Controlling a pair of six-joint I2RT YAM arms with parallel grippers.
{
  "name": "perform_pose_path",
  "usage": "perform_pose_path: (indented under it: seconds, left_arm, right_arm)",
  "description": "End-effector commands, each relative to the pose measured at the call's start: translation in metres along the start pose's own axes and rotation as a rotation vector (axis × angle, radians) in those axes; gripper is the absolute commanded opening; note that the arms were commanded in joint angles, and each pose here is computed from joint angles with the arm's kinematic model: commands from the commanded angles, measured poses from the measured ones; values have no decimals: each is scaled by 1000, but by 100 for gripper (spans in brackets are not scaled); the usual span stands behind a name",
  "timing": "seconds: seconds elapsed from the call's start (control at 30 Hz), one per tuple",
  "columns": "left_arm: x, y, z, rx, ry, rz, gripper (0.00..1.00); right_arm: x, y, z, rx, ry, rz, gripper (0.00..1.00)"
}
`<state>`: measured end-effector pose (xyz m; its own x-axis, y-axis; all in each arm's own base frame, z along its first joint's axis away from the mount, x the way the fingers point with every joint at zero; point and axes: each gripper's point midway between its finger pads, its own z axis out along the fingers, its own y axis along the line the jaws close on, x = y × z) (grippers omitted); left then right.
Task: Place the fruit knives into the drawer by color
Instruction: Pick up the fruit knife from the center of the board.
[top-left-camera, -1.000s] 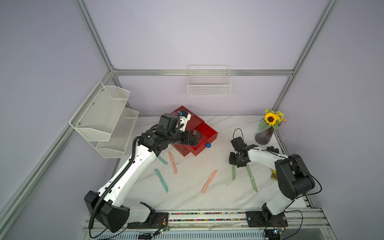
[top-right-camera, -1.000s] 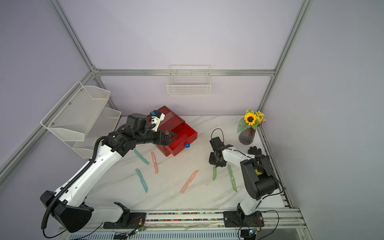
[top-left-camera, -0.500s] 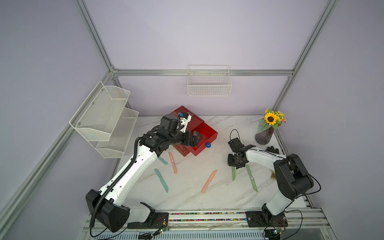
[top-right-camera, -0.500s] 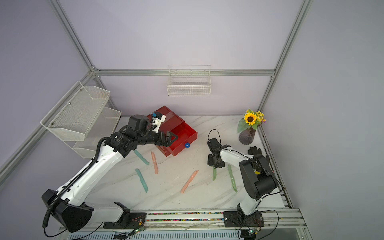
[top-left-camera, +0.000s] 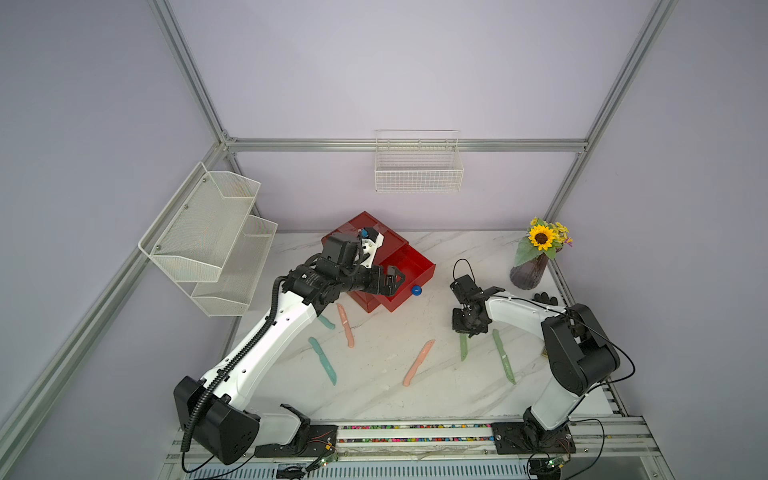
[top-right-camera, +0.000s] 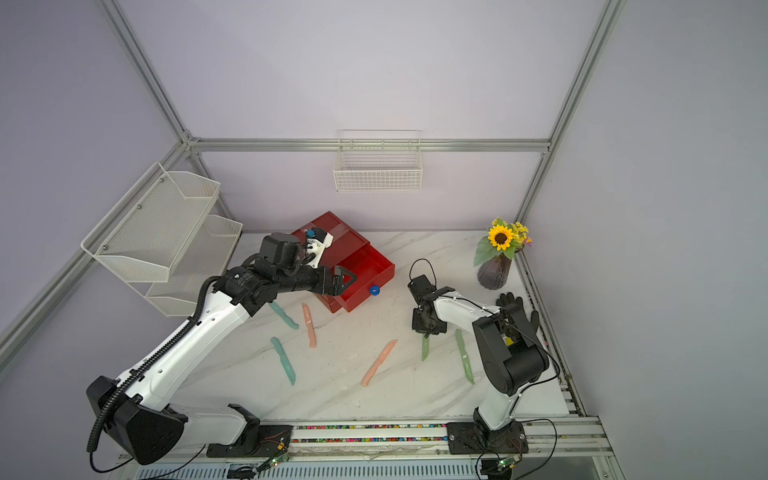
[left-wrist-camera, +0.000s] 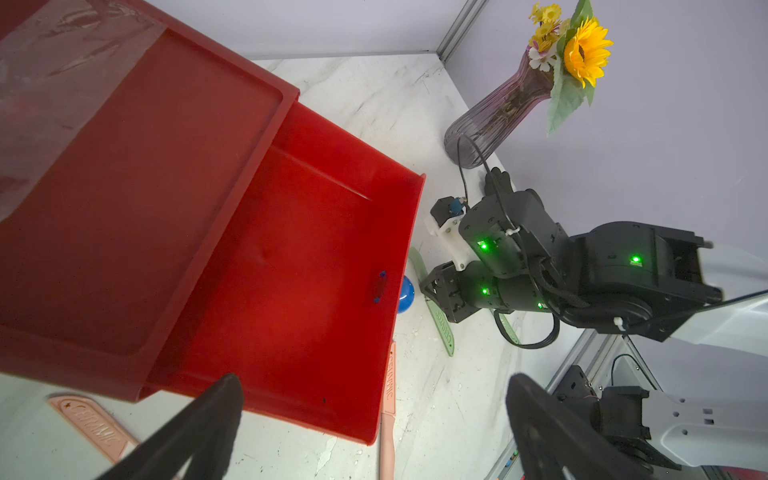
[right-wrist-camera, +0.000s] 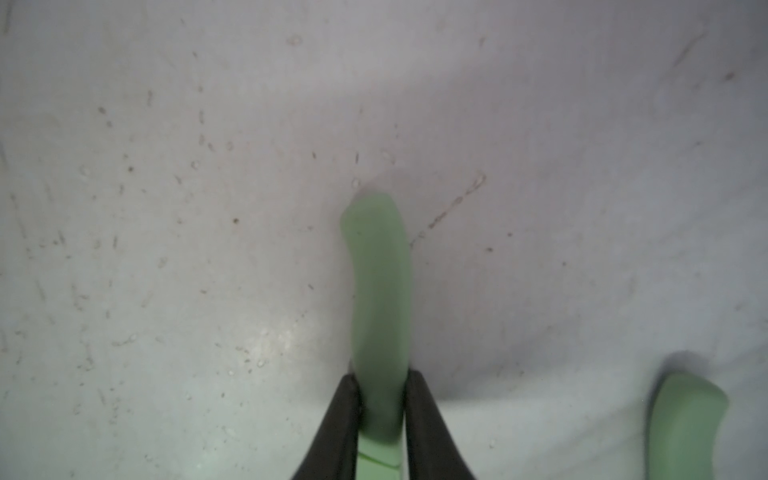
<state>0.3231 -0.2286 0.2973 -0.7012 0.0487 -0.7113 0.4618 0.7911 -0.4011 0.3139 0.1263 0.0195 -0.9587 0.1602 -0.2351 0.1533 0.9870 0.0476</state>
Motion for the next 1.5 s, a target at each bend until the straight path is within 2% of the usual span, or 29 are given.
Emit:
perform_pose_path:
  seconds: [0.0,0.1,0.4,0.83,0.9,1.03,1.13,1.3,1.47]
  left_arm:
    - [-14,-9,-15,21,-72,22,100]
    - [-16,-9,-16,23,-75,26,100]
    - [-28,-6,-16,6,-92,48,100]
    - [-70,1,-19,-16,-170,61,100]
    - [-72,8,-7,-20,-155,48,100]
    - [-82,8,-4,-15,-168,52,100]
    - [-87,10,-3,-17,-173,51,100]
    - [-89,11,-1,-16,-177,45,100]
    - [-85,13,-2,-17,-172,39,100]
  right_arm:
    - [47,-18,23,54,156,-13,7]
    - [47,-18,22,52,153,-4,2]
    - [23,-11,-15,26,78,17,1]
    - [-17,17,-128,-150,-49,89,1]
    - [-28,24,-152,-184,-80,93,1]
    - [-58,52,-215,-332,-160,88,3]
    - [-74,81,-249,-474,-174,74,3]
    - [-95,129,-279,-715,-163,84,4]
    - [-112,163,-276,-857,-131,97,4]
